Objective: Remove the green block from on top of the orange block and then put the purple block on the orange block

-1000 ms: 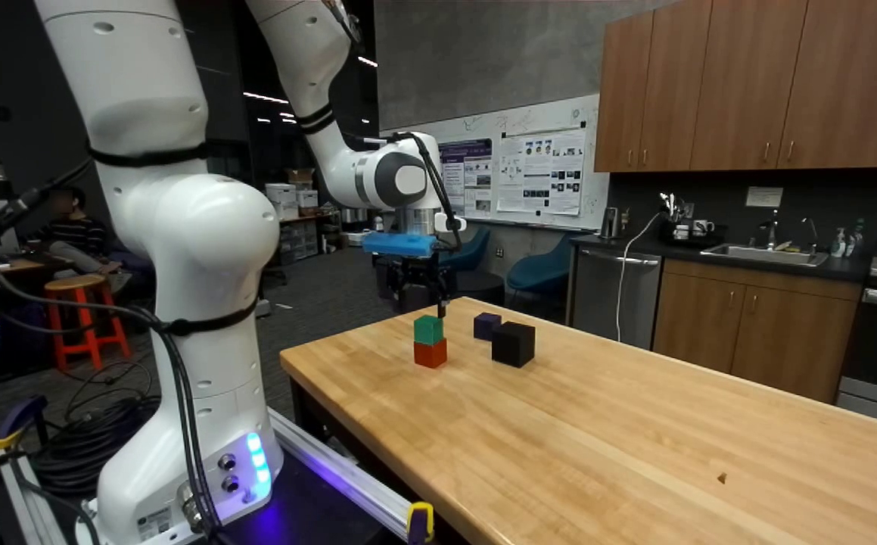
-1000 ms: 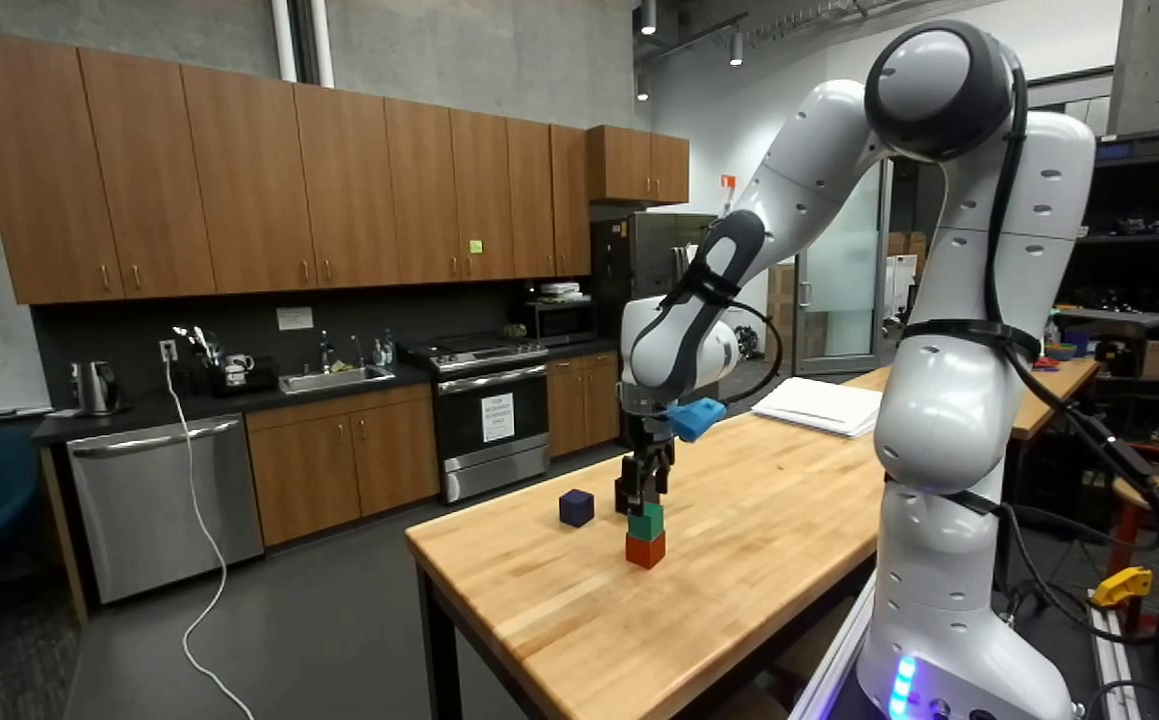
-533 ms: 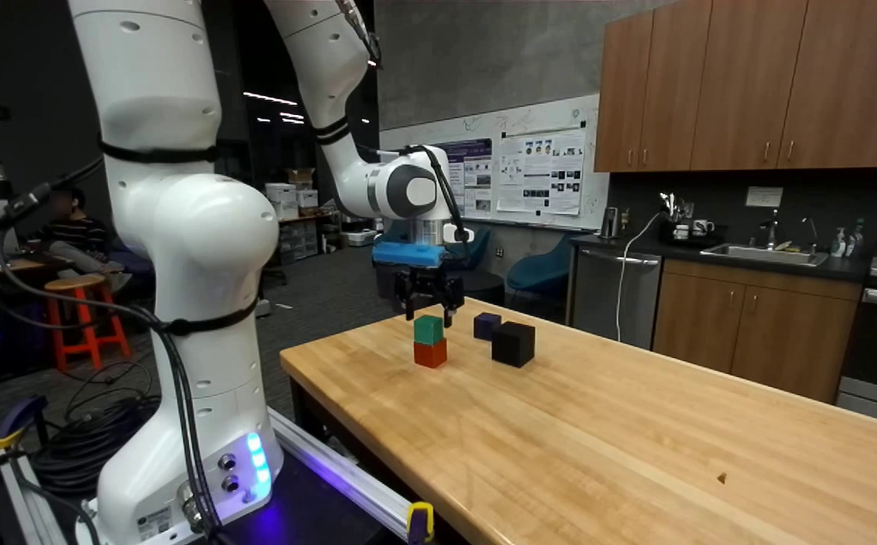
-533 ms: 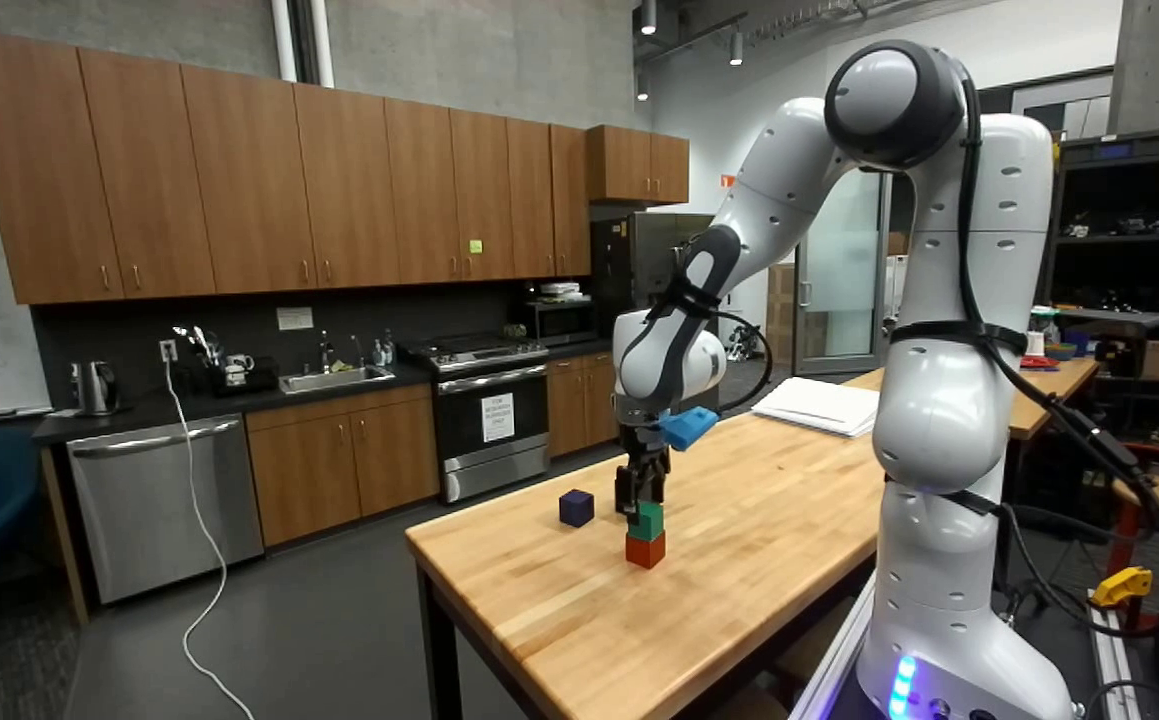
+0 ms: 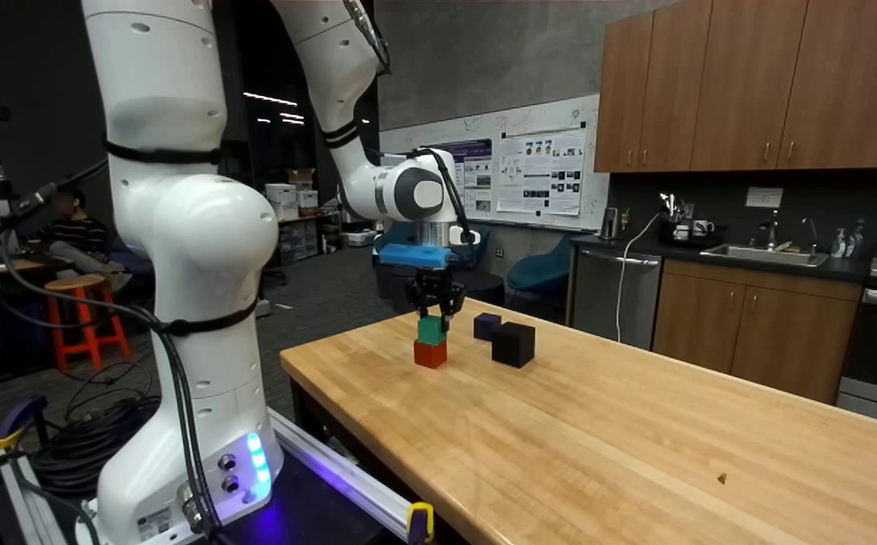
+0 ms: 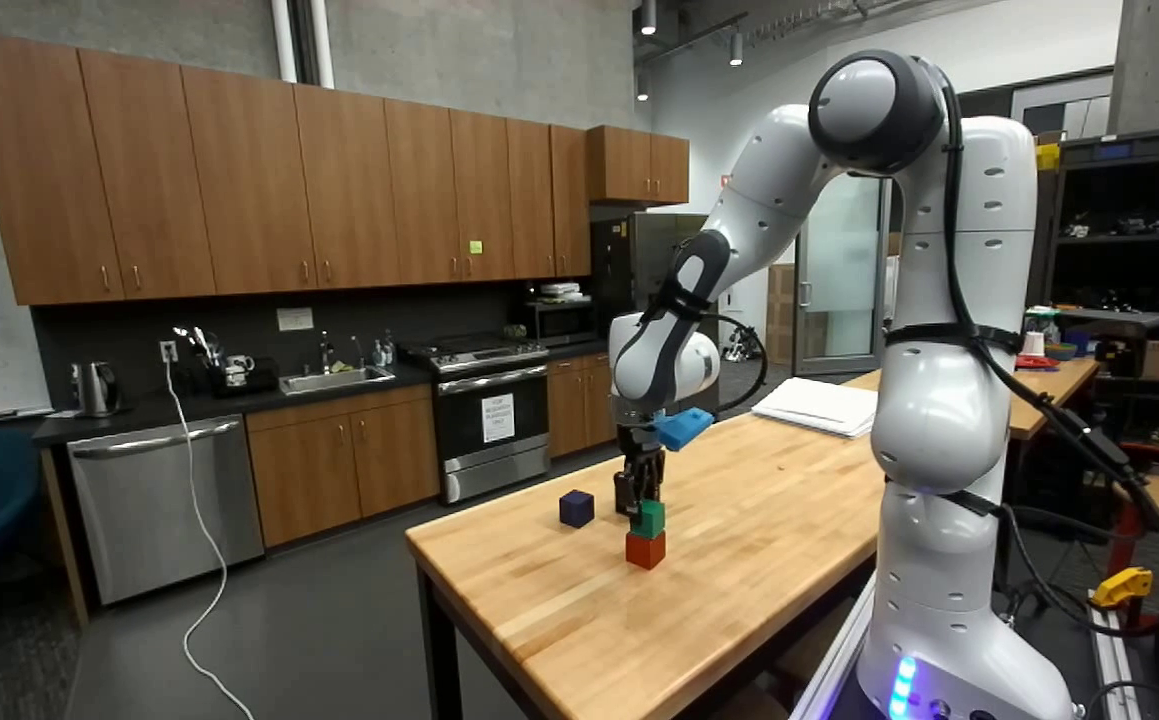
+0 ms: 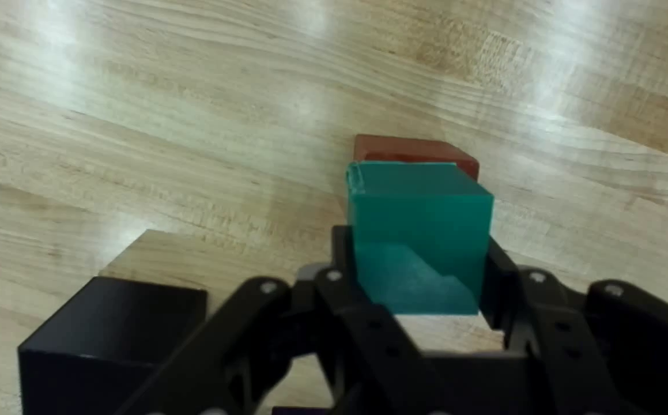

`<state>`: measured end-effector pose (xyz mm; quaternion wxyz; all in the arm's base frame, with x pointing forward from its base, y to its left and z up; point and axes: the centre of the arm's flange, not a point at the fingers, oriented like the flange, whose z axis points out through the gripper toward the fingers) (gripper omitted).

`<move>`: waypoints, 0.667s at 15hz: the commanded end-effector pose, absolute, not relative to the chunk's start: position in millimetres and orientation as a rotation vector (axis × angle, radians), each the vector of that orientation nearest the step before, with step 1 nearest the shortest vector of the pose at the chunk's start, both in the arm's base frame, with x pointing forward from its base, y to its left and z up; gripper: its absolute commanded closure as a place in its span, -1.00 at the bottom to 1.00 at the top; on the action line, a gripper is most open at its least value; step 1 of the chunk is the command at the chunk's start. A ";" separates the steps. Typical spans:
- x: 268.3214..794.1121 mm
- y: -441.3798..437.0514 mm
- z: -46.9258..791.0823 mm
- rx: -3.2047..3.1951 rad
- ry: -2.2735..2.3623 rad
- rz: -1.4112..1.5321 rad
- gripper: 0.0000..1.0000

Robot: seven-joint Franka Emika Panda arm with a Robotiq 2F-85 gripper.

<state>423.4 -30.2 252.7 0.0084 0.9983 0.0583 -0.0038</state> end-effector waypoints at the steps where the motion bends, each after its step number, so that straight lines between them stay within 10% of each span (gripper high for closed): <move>1: 420.9 -45.2 262.5 3.128 0.136 -0.022 0.53; 10: 414.3 -106.5 264.4 3.182 -0.118 -0.020 0.53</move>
